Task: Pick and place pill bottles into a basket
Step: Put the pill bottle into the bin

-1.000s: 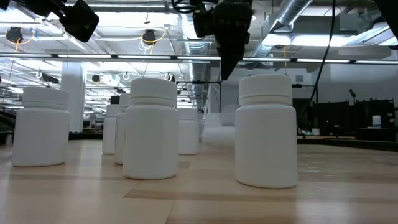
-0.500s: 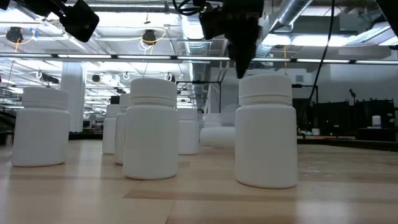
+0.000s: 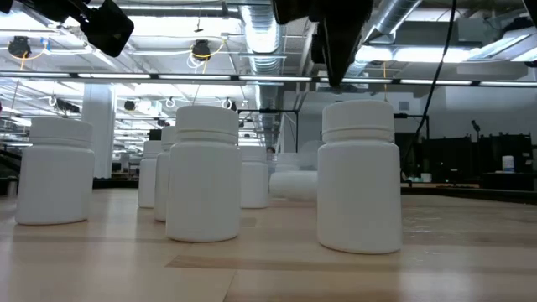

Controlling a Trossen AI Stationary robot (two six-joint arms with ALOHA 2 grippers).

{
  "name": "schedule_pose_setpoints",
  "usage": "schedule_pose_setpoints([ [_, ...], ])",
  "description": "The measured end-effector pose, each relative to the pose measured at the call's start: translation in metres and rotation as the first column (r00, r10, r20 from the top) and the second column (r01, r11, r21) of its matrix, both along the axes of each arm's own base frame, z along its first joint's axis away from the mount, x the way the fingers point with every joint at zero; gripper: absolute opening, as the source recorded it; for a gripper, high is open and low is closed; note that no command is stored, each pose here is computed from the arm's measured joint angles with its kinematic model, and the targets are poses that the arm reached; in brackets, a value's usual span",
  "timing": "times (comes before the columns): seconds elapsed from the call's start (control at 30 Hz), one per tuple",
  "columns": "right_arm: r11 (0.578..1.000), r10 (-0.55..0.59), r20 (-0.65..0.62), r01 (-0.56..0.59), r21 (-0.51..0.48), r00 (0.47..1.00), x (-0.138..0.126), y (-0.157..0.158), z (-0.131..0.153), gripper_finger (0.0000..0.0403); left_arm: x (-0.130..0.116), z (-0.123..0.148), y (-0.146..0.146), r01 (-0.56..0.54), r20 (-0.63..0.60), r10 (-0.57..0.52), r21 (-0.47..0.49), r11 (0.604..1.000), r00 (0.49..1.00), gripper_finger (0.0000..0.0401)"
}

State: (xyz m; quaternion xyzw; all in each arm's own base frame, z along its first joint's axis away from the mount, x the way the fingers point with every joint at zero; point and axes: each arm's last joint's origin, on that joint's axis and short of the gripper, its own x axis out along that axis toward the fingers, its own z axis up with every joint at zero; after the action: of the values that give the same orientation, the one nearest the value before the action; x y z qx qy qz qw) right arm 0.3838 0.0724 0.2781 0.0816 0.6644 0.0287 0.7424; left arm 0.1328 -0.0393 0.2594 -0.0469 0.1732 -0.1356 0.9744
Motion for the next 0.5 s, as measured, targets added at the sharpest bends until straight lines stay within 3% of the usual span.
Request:
schedule_pose_setpoints([
  [0.37, 1.000, 0.019, 0.039, -0.018, -0.017, 0.999, 0.0010, 0.0122, 0.0005, 0.0107, 0.0000, 0.0000, 0.0000, 0.000, 0.000, 0.000, 0.000, 1.000, 1.000, 0.0251],
  [0.5, 1.000, 0.022, 0.056, -0.022, -0.015, 0.998, 0.0028, 0.0123, -0.0053, 0.0146, 0.0000, 0.0000, -0.0001, 0.001, 0.000, -0.001, 0.000, 1.000, 1.000, 0.0251],
])
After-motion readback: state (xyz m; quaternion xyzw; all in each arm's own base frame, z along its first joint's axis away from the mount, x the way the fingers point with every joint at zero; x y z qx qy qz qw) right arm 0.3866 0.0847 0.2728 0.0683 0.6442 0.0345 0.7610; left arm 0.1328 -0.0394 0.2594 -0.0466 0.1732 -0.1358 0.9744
